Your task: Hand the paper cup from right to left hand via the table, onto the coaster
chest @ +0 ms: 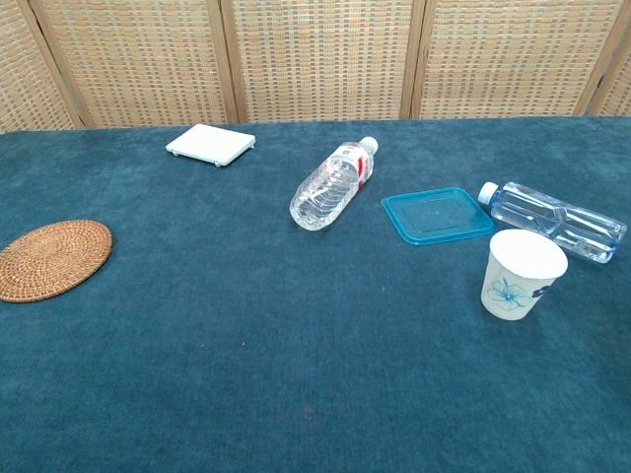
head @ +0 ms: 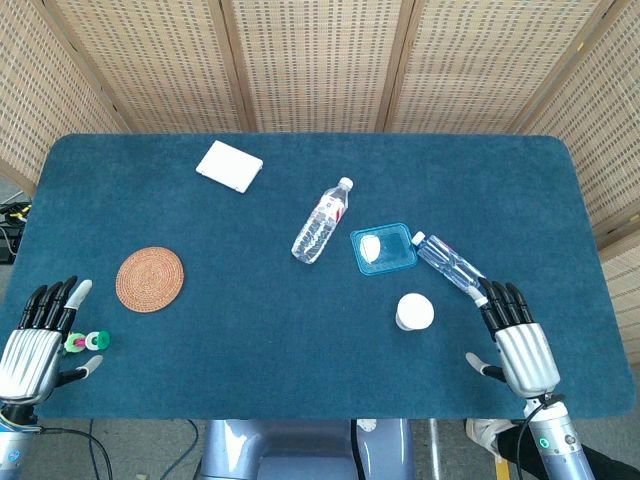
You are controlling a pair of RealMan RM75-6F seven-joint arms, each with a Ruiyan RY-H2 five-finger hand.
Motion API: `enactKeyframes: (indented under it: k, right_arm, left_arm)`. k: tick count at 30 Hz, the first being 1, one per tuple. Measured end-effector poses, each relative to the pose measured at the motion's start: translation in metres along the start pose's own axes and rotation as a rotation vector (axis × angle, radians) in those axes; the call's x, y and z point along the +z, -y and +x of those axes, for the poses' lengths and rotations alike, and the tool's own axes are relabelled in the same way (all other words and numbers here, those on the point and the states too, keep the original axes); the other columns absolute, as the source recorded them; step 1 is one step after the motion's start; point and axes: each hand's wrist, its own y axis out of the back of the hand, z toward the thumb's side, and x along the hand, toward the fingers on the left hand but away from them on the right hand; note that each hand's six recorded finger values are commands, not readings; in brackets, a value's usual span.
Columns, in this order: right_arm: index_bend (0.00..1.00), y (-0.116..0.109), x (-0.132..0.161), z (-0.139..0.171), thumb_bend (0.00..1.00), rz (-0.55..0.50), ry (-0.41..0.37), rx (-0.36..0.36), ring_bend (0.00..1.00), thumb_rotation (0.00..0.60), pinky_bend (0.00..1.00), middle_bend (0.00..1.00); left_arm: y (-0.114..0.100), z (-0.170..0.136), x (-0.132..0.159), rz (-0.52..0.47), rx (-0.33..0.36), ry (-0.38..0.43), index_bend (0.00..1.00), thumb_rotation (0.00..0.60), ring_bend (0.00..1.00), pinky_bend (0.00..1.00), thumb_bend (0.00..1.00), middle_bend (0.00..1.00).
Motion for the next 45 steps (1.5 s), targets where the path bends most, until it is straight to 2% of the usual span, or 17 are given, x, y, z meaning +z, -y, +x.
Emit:
enactKeyframes:
  k: [28,34,40,45]
  right_arm:
    - [0.0,0.001,0.002,0.002,0.08,-0.008,-0.008,0.02,0.0,0.6,0.0,0.0]
    - [0.04,0.002,0.005,0.001,0.08,-0.012,-0.012,0.034,0.0,0.6,0.0,0.0]
    - [0.05,0.009,0.006,-0.006,0.08,-0.007,-0.015,0.069,0.0,0.6,0.0,0.0]
    - [0.05,0.02,0.01,-0.019,0.08,0.006,-0.021,0.127,0.0,0.6,0.0,0.0]
  left_arm:
    - [-0.001,0.0,0.001,-0.008,-0.001,0.007,0.0,0.6,0.0,0.0,0.01,0.0]
    - [0.0,-0.001,0.003,-0.004,-0.001,0.011,0.0,0.6,0.0,0.0,0.01,0.0]
    - [0.0,0.0,0.004,0.0,-0.003,0.011,0.0,0.6,0.0,0.0,0.01,0.0]
    - [0.002,0.0,0.005,0.002,-0.008,0.011,0.0,0.6,0.0,0.0,0.01,0.0]
